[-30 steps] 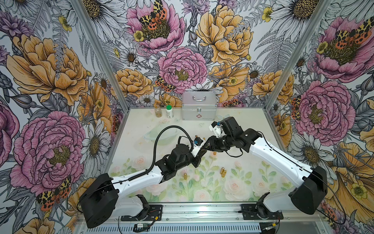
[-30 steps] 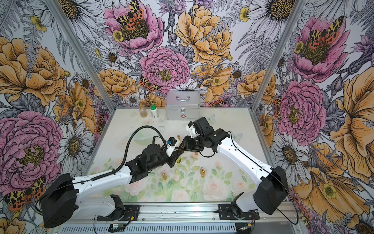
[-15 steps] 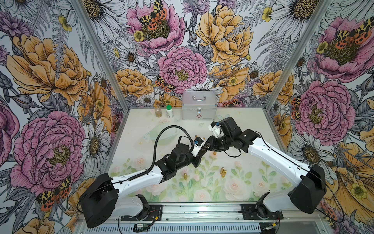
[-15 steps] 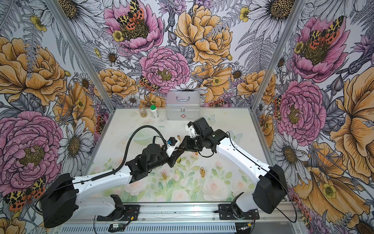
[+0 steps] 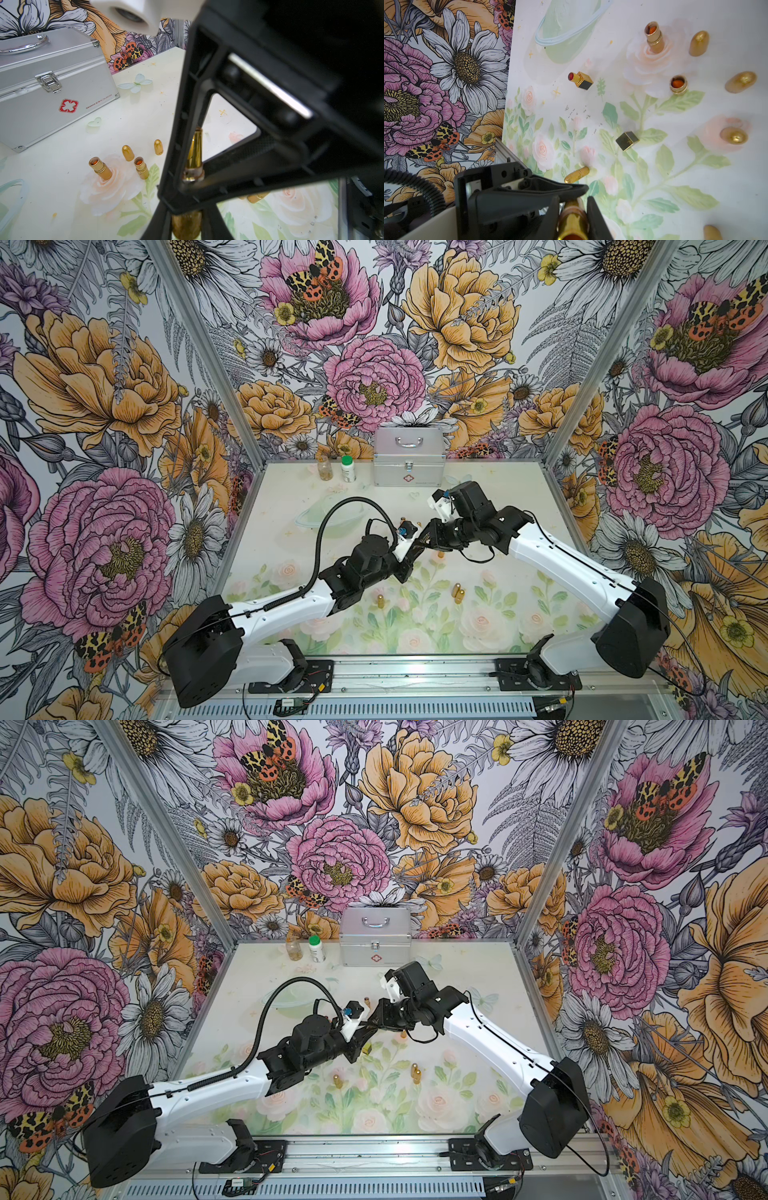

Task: Open the lipstick cap
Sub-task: Place the lipstick at the center of the board.

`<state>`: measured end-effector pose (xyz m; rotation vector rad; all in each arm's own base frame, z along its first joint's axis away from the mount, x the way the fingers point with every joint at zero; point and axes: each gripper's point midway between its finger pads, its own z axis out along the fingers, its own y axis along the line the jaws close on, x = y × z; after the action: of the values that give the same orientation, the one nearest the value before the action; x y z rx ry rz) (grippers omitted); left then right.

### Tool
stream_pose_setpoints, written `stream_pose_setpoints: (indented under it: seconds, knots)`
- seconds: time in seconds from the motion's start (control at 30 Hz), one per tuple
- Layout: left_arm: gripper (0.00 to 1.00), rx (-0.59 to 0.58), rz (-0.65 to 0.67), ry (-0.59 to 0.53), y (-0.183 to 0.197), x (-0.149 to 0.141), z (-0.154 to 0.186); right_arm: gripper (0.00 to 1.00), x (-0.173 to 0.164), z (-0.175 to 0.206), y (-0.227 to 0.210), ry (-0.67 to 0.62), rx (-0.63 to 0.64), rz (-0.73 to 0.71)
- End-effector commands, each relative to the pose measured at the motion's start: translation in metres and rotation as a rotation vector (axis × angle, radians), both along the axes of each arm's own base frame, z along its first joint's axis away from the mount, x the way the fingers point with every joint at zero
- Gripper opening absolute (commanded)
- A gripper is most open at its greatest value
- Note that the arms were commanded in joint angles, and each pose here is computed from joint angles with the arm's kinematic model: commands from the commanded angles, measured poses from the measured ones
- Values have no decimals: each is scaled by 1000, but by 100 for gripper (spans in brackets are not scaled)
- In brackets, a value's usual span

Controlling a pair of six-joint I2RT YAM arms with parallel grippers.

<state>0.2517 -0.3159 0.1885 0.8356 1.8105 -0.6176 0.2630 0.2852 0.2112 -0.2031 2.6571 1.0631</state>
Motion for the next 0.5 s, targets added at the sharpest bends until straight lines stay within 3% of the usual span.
stream_pose_setpoints:
  seconds: [0.0,0.17,0.47]
  knots:
    - [12,-39,27,-51,-4,7,21,19,10,12,-3,-60,-9,-45]
    - [56,-39,52,-30,4,5,14,18,26,6,-16,-125,-93,-110]
    - [96,-33,199,89,50,-4,-10,18,58,-33,-39,-288,-380,-202]
